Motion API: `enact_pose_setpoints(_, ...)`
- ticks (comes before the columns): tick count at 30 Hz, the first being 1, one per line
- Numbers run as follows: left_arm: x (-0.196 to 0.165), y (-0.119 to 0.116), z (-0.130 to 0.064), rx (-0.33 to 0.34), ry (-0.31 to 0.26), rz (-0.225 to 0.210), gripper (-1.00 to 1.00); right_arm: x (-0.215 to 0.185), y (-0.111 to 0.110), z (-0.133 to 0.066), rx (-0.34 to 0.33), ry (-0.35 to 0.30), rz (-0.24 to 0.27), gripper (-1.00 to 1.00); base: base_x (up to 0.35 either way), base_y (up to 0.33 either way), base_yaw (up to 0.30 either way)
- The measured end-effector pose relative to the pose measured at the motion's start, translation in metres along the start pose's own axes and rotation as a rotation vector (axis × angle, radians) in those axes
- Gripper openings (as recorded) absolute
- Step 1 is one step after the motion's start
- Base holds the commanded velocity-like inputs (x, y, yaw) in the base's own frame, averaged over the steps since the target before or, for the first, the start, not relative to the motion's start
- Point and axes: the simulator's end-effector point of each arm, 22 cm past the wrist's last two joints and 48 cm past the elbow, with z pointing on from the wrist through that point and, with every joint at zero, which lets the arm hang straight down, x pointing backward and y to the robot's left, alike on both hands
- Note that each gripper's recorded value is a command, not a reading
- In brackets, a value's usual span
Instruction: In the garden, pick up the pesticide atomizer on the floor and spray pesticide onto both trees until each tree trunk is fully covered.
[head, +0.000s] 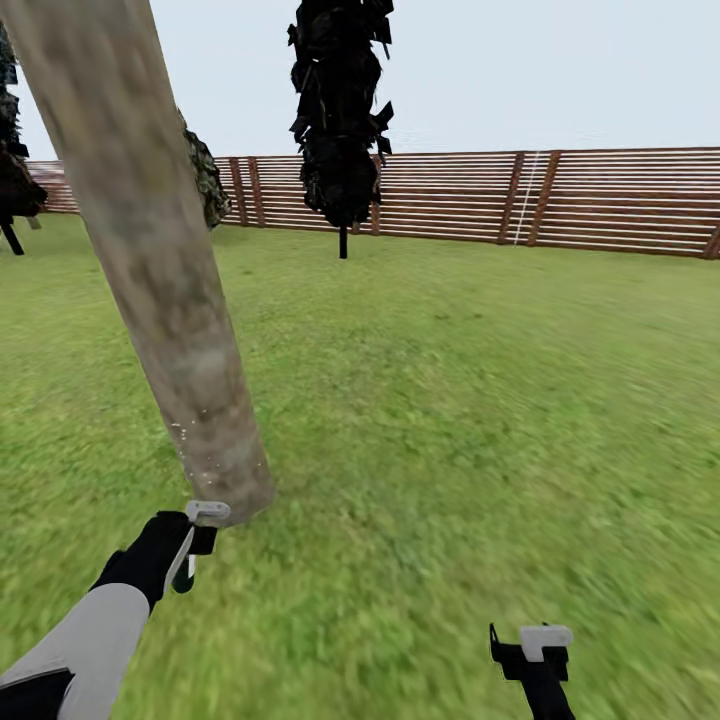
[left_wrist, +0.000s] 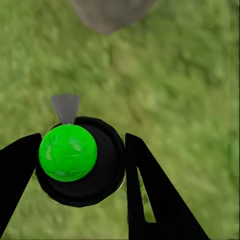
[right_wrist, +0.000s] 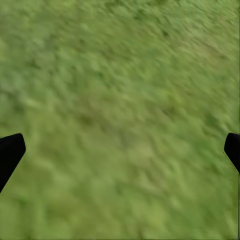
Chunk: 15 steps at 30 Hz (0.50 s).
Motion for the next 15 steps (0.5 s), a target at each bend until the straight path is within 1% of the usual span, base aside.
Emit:
enact_pose_setpoints(1, -0.0002, -0.0017, 0.0000, 0.008, -0.001, -0.012, -1.00, 0.0000, 0.0000, 0.0000, 0.000, 0.000, 0.000, 1.00, 0.155, -0.264, 0.019)
enact_pose_setpoints(3, -0.0006, -0.0034, -0.0001, 0.015, -0.002, -0.021, -1.00, 0.0000, 0.0000, 0.0000, 0.000, 0.000, 0.000, 1.00, 0.156, -0.264, 0.008)
enact_pose_setpoints(11, -0.0036, -0.0028, -0.0012, 0.014, -0.009, -0.027, -1.00, 0.0000, 0.0000, 0.0000, 0.000, 0.000, 0.000, 1.00, 0.154, -0.264, 0.002)
enact_pose_setpoints(13, -0.0044, -0.0023, -0.0015, 0.013, -0.011, -0.028, -1.00, 0.0000, 0.0000, 0.0000, 0.000, 0.000, 0.000, 1.00, 0.149, -0.264, 0.086)
enact_pose_setpoints(15, -0.0051, -0.0018, -0.0018, 0.013, -0.012, -0.029, -1.00, 0.0000, 0.0001, 0.0000, 0.000, 0.000, 0.000, 1.00, 0.142, -0.264, 0.228)
